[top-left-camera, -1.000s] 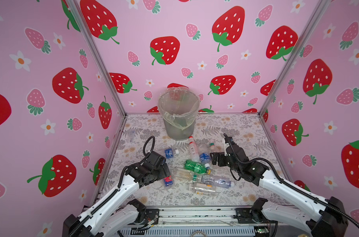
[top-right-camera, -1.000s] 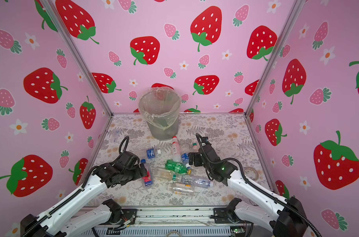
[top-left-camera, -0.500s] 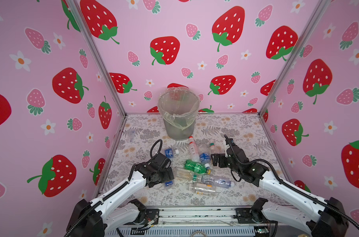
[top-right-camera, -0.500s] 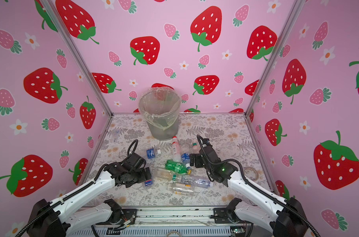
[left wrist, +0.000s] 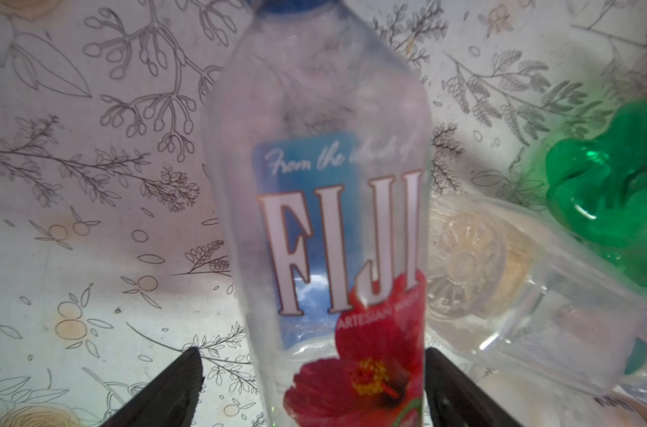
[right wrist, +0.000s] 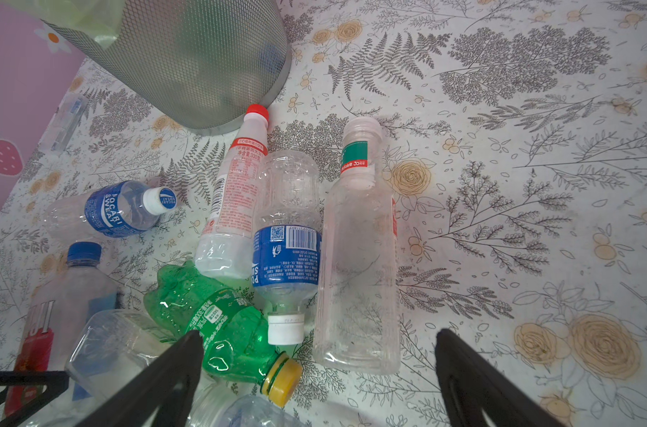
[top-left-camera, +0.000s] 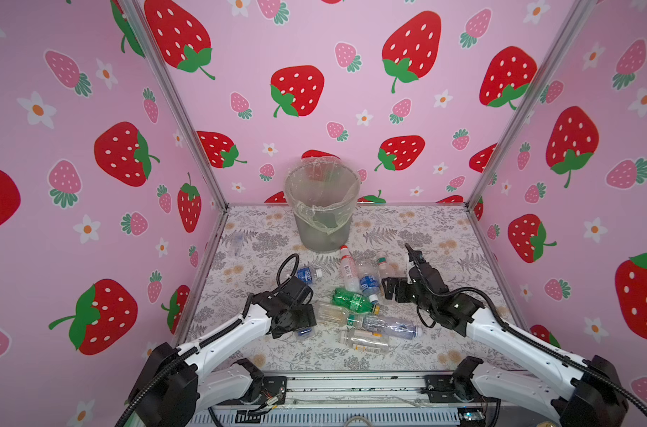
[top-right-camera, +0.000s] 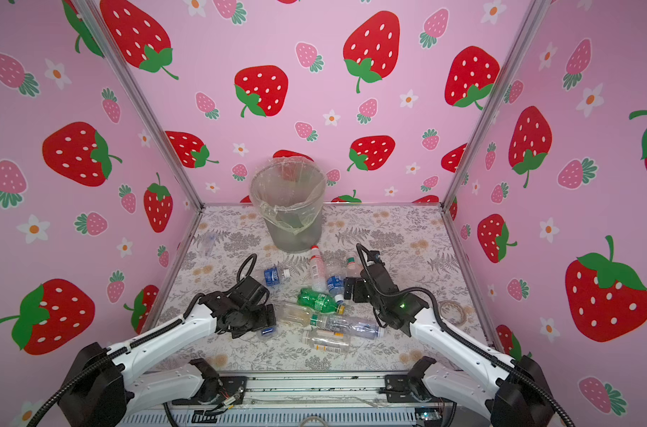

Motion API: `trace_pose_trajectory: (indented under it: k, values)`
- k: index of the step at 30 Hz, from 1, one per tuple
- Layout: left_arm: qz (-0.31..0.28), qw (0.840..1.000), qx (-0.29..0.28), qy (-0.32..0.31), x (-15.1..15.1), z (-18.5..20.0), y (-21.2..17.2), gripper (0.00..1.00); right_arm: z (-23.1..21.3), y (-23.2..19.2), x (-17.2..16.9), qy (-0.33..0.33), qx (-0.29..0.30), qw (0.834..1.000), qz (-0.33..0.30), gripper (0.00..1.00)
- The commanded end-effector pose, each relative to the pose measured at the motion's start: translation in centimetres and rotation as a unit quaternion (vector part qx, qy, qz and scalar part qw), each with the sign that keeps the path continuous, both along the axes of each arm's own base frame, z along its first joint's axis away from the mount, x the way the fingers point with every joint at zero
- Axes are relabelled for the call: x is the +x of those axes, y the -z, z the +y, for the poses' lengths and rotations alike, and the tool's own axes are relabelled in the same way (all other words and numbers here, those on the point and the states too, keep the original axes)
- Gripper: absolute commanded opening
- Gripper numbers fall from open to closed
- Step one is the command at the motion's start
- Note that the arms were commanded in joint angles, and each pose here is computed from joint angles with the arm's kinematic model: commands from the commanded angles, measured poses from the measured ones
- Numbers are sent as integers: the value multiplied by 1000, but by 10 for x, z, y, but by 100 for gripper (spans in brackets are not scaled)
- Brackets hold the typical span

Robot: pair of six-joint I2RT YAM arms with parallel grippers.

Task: Throw the plastic bottles in the bin
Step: 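Lower the left gripper onto the FIJI bottle and close on it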

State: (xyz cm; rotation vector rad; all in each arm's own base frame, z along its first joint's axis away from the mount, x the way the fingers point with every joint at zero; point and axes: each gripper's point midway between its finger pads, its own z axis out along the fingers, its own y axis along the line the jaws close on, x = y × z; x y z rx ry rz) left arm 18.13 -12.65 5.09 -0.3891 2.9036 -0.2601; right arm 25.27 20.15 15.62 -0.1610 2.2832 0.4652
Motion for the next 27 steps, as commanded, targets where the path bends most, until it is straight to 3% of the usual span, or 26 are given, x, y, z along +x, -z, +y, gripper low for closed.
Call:
trace_pose_trajectory:
  k: [1, 13, 27]
  values:
    - [7, 1000, 12, 0, -4, 4, 7, 92, -4, 3, -1, 12, 9, 1000, 4, 99]
    - [11, 1000, 25, -1, -7, 9, 13, 87, -7, 4, -1, 18, 11, 1000, 6, 99]
    - [0, 1000, 23, -2, -9, 13, 10, 66, -9, 5, -3, 20, 16, 1000, 8, 99]
